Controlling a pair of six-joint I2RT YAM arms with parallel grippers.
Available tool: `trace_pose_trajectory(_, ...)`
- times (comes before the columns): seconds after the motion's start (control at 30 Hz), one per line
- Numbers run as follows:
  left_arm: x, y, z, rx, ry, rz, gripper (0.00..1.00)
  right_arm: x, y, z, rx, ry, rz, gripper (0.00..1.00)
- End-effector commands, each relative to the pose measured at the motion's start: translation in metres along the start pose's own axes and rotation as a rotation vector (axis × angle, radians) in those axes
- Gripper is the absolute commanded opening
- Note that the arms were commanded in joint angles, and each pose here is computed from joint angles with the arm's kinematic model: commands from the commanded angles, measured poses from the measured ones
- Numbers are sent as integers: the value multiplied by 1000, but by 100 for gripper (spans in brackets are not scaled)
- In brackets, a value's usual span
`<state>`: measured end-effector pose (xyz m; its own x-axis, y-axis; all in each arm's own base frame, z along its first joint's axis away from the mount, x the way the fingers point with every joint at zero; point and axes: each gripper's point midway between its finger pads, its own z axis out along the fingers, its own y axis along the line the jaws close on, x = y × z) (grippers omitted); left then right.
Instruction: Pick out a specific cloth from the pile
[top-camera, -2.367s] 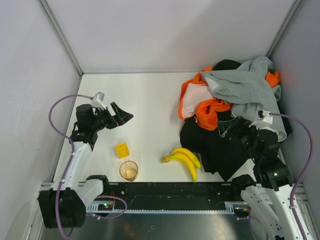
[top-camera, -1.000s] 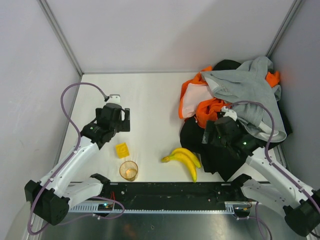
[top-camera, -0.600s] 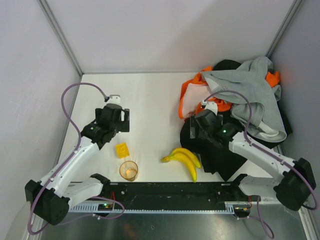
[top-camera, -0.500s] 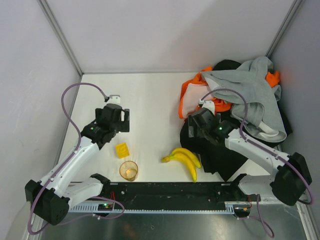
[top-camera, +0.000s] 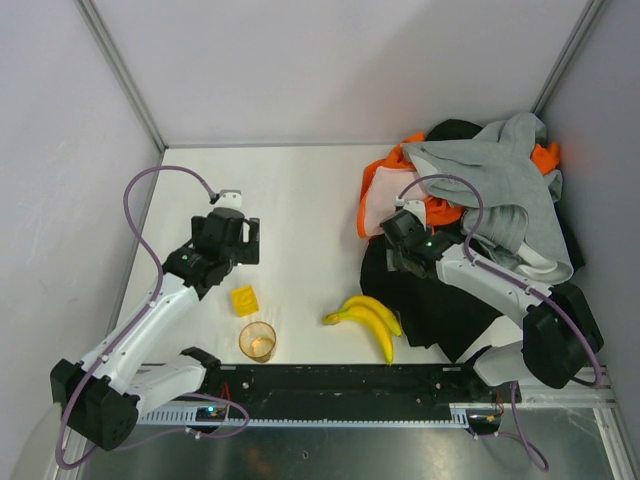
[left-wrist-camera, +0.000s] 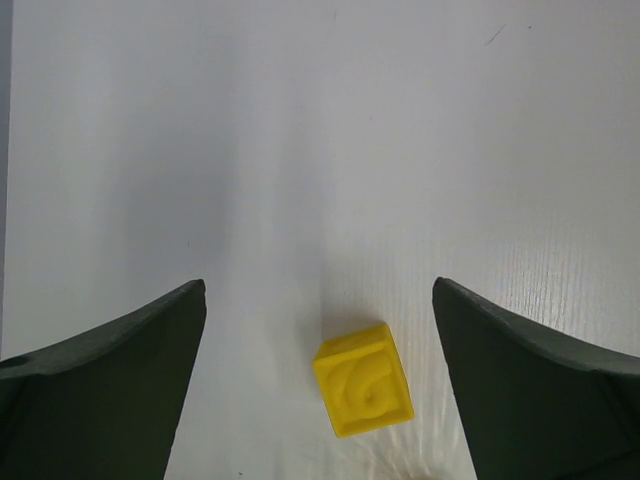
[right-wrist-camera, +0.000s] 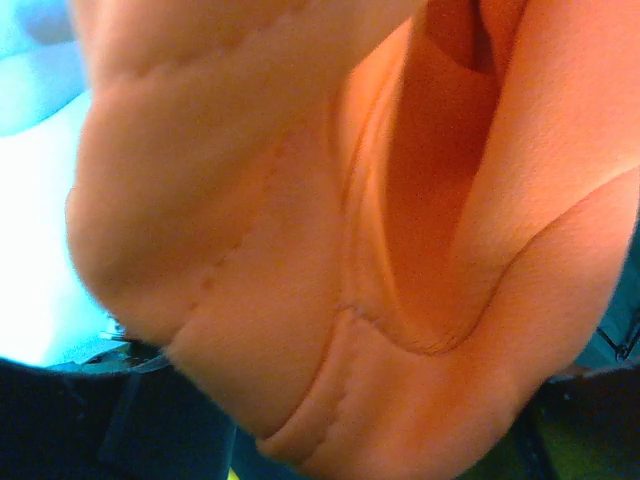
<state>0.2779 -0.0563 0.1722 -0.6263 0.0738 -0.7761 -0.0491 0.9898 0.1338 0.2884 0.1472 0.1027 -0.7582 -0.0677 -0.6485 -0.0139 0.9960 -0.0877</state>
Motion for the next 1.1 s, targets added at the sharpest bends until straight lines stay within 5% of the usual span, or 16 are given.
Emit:
trace_pose_trajectory(0.0,-6,-1,-1,7,-32,7,100,-20,-8,-2,14,-26,31,57)
trace_pose_trajectory(0.13,-6,-1,-1,8,-32,7,100,-21,-13,-1,11,-20,36,43)
trace_pose_trajectory(0.27,-6,-1,-1,8,-33,8,100,-23,-20,-2,14,-16,42,18)
trace_pose_trajectory(0.47,-5,-1,0,7,-33,8,100,-28,-30,-12,14,-34,57,3)
trace_pose_trajectory(0.77,-5,-2,1,10,-29,11,100,-66,-50,-57,-105,-185,193,0)
trace_pose_trajectory(1.07,-5,-3,1,15,-30,10,100,-132,-91,-112,-190,-473,289,0)
